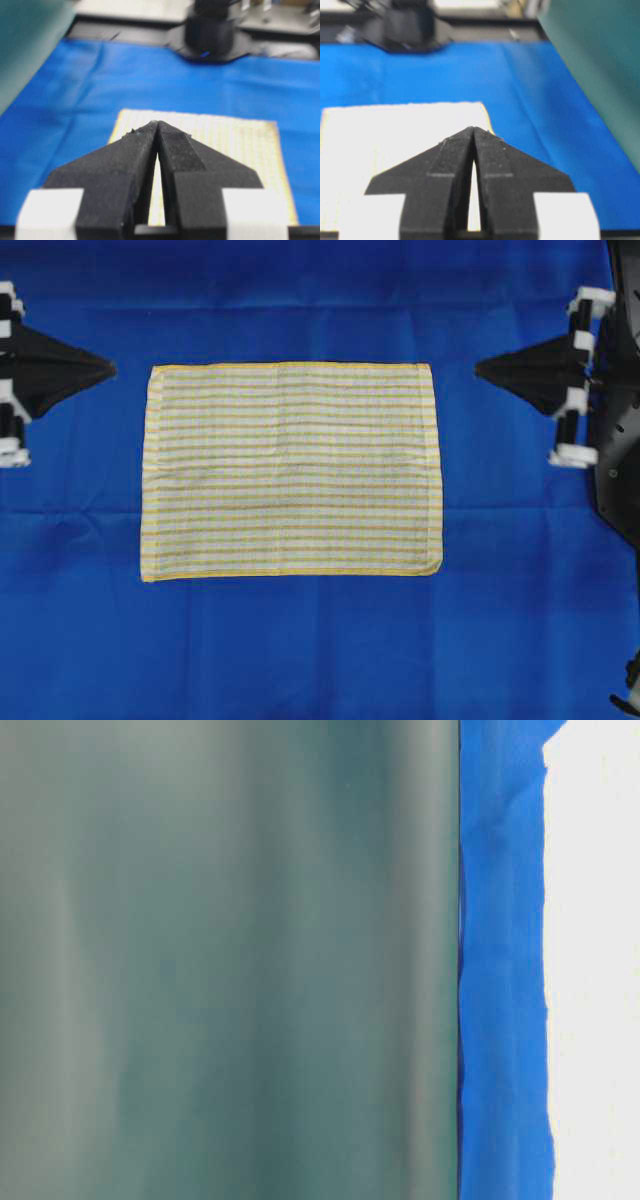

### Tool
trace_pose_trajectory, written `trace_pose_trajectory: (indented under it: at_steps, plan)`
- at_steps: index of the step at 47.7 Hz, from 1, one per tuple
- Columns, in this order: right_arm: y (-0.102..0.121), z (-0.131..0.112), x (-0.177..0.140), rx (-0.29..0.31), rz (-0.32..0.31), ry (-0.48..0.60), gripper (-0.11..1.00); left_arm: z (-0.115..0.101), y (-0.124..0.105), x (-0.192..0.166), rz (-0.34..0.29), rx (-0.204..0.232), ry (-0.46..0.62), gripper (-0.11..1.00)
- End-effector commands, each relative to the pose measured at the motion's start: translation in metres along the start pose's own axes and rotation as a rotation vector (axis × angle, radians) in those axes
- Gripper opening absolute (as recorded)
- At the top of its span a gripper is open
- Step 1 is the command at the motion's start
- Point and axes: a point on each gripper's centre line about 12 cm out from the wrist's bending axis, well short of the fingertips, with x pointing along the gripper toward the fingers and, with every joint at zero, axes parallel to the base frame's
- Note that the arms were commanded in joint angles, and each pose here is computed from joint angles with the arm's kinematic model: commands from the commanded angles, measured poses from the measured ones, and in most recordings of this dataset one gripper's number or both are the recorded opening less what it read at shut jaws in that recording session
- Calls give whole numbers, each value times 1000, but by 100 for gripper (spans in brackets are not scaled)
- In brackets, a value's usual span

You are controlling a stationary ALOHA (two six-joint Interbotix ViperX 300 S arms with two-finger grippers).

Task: Fold the yellow towel.
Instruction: 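Move both grippers to the towel's top left and right corners and grasp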

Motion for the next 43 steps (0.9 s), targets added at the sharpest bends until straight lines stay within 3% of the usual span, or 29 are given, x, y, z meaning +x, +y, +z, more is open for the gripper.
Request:
trace_pose_trajectory:
  at_steps: [1,5,15,18,25,43]
  plan:
    - [-11,2,8,24,-53,18,1,-3,9,7,44,-7,24,1]
    - [-22,-9,14,43,-103,68,7,-13,19,13,86,-11,70,9]
    - [-49,-43,34,82,-210,220,67,-47,38,25,160,-22,156,70]
    - [-58,-56,42,96,-242,276,76,-59,40,29,169,-21,173,84]
    - [-72,-82,58,113,-286,368,65,-91,49,37,201,-21,232,77]
    - [-88,-140,83,164,-345,550,66,-152,73,68,261,-55,440,76]
